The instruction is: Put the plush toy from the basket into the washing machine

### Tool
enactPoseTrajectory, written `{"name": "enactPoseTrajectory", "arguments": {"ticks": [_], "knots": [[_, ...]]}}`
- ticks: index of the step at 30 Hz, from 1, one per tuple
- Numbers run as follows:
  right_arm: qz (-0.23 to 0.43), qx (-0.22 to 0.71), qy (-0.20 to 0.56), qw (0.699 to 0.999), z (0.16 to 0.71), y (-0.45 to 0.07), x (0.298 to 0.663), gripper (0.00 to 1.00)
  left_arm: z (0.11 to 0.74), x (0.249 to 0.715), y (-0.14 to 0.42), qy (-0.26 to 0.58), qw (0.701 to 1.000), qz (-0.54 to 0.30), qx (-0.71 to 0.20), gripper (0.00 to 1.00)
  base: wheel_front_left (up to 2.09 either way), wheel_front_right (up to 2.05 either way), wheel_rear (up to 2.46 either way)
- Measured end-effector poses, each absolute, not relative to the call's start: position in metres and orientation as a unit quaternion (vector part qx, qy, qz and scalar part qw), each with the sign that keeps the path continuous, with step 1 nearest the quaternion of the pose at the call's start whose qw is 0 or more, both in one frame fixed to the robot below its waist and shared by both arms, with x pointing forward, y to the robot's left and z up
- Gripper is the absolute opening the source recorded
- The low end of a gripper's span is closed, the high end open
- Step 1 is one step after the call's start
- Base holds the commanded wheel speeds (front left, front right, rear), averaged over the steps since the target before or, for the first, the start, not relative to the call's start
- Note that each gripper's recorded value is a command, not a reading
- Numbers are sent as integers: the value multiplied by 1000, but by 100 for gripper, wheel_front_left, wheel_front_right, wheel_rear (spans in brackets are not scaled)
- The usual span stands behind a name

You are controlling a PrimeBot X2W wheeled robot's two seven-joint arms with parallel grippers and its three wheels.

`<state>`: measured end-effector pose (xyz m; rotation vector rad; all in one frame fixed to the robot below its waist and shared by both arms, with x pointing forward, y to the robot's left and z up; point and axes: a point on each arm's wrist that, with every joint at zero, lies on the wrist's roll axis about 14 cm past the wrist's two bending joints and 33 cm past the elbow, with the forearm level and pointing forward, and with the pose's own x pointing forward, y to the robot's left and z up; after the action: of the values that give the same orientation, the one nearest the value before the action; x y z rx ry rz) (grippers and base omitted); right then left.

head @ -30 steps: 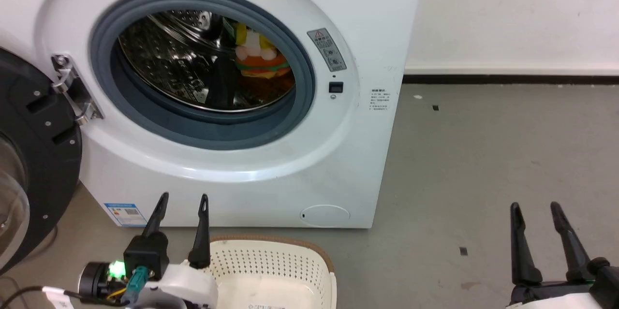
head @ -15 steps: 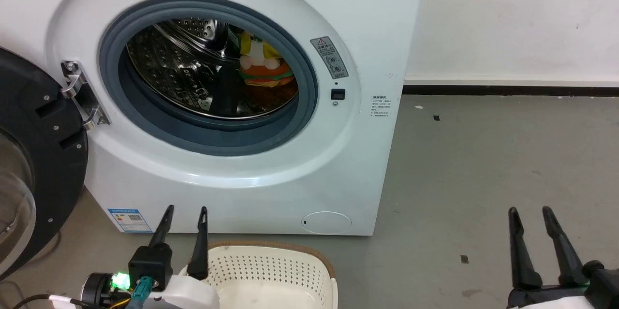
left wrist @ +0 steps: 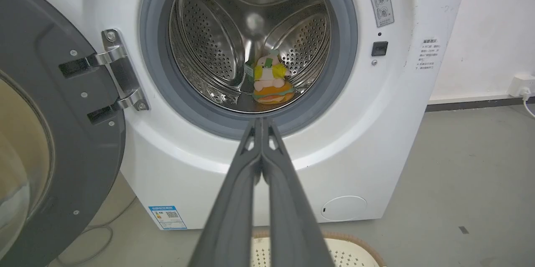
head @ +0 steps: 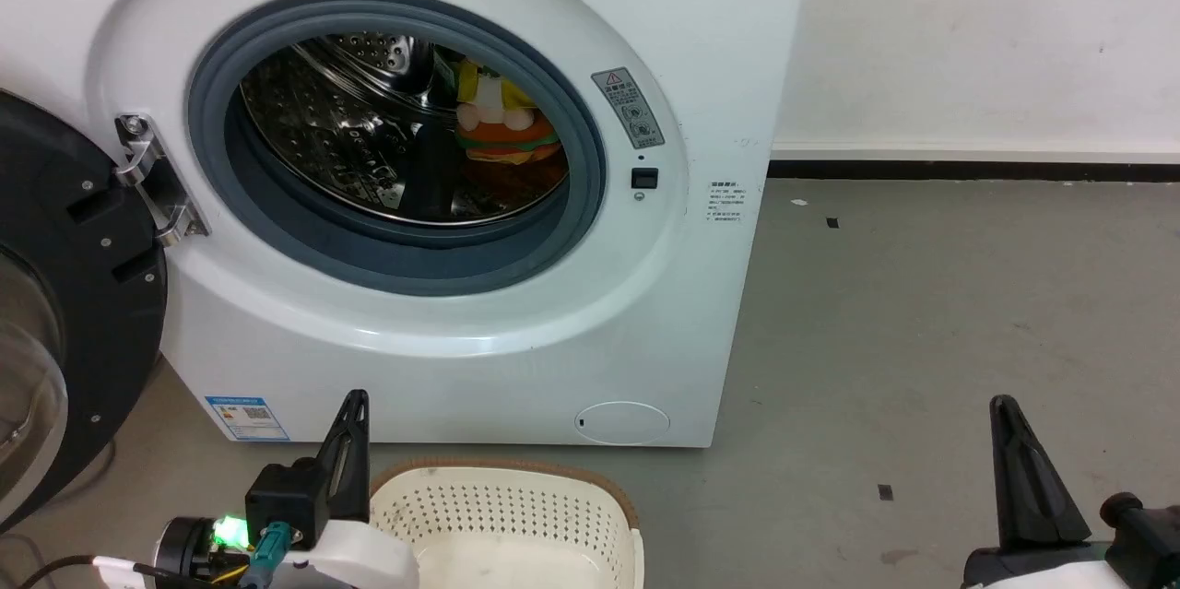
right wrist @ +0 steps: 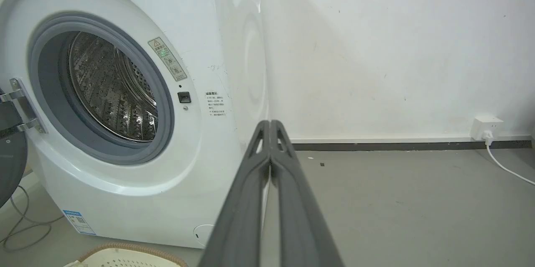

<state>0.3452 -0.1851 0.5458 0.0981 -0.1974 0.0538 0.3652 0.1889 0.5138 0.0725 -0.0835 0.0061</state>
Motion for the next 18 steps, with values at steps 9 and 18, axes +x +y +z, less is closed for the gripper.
{"name": "enactPoseTrajectory", "arguments": {"ticks": [9,18], "knots": [[30,46,-90,994,543,-183,346,0,516,367,188,-41,999,3,35,0,0,0,0],[34,39,-81,995,541,-181,348,0,518,368,186,-39,999,2,32,0,0,0,0]]}}
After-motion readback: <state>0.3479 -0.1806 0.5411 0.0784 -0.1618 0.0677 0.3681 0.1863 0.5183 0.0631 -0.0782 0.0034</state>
